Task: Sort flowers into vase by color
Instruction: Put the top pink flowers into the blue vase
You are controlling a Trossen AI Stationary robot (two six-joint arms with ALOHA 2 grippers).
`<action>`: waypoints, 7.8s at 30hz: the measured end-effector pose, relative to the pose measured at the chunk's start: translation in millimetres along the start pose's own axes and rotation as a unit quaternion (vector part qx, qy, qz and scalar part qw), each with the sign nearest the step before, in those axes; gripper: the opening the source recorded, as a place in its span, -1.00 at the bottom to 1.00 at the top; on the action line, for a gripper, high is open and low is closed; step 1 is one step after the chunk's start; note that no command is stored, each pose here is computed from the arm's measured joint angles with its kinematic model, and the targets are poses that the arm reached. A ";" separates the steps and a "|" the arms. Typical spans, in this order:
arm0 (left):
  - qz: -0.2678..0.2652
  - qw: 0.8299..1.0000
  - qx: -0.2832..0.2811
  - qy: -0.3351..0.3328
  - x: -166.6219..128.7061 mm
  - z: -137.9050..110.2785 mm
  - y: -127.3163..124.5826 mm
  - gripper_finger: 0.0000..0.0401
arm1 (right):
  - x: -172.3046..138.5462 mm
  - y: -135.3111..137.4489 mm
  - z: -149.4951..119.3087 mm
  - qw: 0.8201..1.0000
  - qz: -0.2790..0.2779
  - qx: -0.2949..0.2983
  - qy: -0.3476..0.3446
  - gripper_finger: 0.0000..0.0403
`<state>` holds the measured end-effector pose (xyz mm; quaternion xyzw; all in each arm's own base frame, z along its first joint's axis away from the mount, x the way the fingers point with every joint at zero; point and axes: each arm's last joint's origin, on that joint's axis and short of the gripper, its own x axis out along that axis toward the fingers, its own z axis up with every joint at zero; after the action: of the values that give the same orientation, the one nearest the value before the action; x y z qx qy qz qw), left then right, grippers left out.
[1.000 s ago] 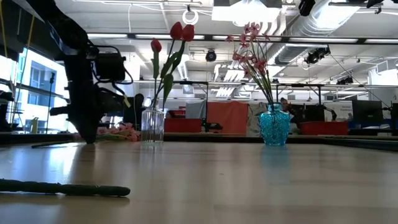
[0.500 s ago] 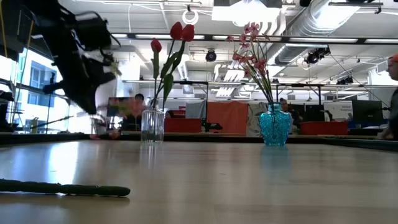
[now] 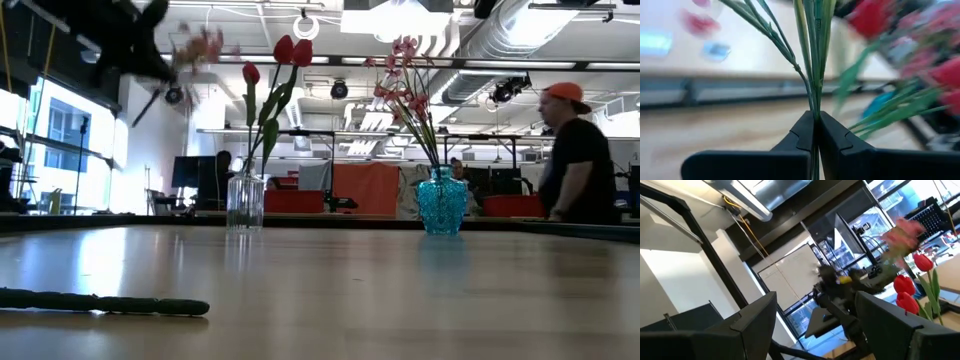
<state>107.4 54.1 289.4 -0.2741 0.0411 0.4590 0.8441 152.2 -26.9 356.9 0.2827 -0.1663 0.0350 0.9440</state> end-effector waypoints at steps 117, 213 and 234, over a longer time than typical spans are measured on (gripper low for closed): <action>-0.441 0.882 0.162 -0.027 -65.8 -41.2 -256.7 -0.34 | 158.4 123.1 -87.0 0.989 0.041 -0.121 0.068 -0.99; -0.353 0.925 0.110 -0.084 -66.2 -60.4 -173.9 -0.09 | -6.7 -139.2 -21.9 0.822 -0.461 -0.335 -0.003 -1.00; -0.368 0.920 0.113 -0.076 -74.0 -63.7 -174.2 -0.09 | -9.1 -136.9 -26.0 0.858 -0.445 -0.258 -0.003 0.05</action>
<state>215.4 -108.1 333.3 -0.1370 -0.0757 0.1276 0.9794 173.2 -127.2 262.0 0.0731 -0.0288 -0.4339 0.8975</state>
